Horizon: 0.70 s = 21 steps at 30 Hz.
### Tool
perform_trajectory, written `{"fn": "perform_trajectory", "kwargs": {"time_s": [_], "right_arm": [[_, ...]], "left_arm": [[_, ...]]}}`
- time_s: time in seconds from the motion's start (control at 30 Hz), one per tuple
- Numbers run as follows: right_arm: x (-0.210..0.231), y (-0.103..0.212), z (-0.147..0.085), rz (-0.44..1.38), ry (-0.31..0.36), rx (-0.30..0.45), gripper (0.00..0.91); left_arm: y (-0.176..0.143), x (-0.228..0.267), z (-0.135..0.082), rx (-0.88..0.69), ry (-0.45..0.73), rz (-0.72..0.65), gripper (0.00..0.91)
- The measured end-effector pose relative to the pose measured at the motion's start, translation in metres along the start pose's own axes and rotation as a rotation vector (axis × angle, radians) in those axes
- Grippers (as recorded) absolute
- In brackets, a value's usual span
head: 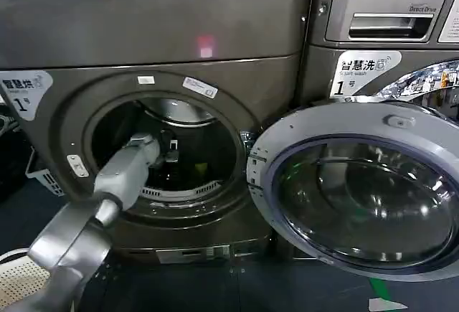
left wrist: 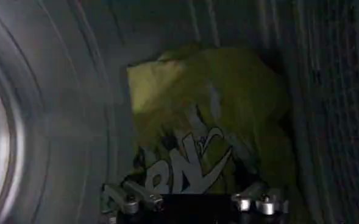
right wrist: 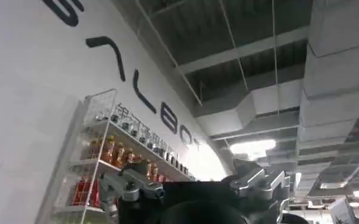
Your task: Grasp the clothes from the dryer.
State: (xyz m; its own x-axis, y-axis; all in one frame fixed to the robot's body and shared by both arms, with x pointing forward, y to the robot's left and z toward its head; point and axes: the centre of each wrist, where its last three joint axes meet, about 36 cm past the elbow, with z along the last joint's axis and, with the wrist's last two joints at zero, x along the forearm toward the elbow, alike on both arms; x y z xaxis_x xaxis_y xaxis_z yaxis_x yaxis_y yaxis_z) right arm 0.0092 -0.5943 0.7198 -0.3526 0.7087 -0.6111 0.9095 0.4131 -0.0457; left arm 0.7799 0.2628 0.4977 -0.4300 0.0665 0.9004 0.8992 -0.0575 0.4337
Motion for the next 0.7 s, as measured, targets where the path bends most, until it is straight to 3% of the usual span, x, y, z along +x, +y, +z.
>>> {"fn": "perform_trajectory", "kwargs": {"time_s": [0.33,0.37,0.4,0.43,0.57,0.7], "right_arm": [[0.001,0.003,0.003,-0.004,0.0,-0.004,0.907],[0.001,0.003,0.003,-0.004,0.0,-0.004,0.907],[0.001,0.003,0.003,-0.005,0.0,-0.004,0.907],[0.001,0.003,0.003,-0.005,-0.001,-0.004,0.907],[0.001,0.003,0.004,-0.004,0.0,-0.004,0.907],[0.001,0.002,0.004,-0.003,0.0,-0.003,0.907]], "left_arm": [[-0.009,-0.013,-0.004,0.023,0.002,0.026,0.907],[-0.01,-0.014,-0.004,0.025,0.002,0.031,0.876],[-0.011,-0.015,-0.004,0.026,0.003,0.035,0.569],[-0.012,-0.016,-0.004,0.028,0.003,0.041,0.159],[-0.013,-0.017,-0.002,0.028,0.0,0.054,0.011],[-0.009,-0.013,-0.001,0.032,-0.009,0.055,0.0]]}}
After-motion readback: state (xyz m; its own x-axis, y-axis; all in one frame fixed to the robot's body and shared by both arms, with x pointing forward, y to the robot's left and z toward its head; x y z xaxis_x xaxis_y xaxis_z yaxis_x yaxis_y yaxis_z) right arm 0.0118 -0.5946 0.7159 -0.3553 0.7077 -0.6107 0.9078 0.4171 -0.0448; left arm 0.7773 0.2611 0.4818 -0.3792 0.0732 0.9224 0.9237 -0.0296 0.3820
